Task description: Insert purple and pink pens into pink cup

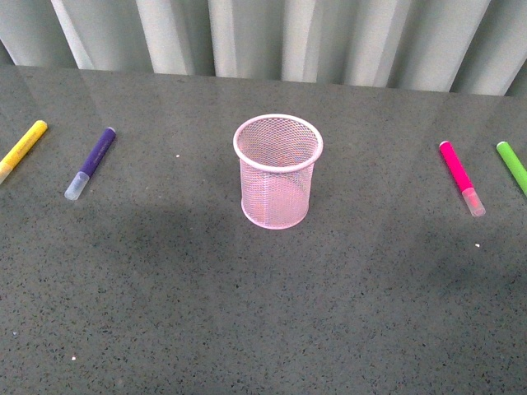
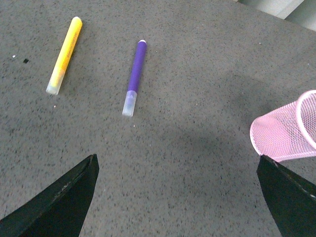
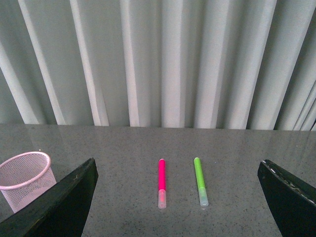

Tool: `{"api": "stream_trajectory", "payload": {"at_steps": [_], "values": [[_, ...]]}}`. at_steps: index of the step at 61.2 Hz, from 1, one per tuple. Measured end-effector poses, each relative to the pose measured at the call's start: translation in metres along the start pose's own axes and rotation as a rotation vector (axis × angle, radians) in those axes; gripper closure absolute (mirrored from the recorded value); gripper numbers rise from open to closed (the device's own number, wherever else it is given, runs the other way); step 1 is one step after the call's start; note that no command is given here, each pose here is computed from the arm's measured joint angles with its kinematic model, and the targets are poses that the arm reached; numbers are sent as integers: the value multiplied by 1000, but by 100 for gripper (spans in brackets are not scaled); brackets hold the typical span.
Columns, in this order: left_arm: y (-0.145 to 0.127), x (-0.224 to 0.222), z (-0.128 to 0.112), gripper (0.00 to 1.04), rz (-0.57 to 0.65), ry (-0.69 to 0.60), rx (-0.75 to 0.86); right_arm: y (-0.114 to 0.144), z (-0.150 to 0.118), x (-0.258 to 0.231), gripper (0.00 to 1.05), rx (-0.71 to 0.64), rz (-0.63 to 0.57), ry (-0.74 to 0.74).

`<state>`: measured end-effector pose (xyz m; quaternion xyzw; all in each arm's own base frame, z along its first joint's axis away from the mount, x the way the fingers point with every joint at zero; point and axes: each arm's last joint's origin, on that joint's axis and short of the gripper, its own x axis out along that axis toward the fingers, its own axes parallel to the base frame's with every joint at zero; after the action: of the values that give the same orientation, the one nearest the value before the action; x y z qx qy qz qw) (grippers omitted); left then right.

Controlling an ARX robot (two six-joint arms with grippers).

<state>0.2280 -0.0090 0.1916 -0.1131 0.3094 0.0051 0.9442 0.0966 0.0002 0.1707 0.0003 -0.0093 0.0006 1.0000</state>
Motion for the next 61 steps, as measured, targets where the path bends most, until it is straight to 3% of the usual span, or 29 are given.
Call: {"api": "stream_trajectory", "payload": {"at_steps": [10, 18, 35, 61], "values": [[-9, 40, 29, 7, -23, 57, 30, 0, 0, 0, 7, 0, 0, 0], [-12, 67, 38, 7, -51, 97, 87, 0, 0, 0, 7, 0, 0, 0], [-17, 118, 46, 7, -120, 166, 243, 0, 0, 0, 7, 0, 0, 0], [-10, 189, 47, 7, -65, 243, 356, 0, 0, 0, 7, 0, 0, 0]]}}
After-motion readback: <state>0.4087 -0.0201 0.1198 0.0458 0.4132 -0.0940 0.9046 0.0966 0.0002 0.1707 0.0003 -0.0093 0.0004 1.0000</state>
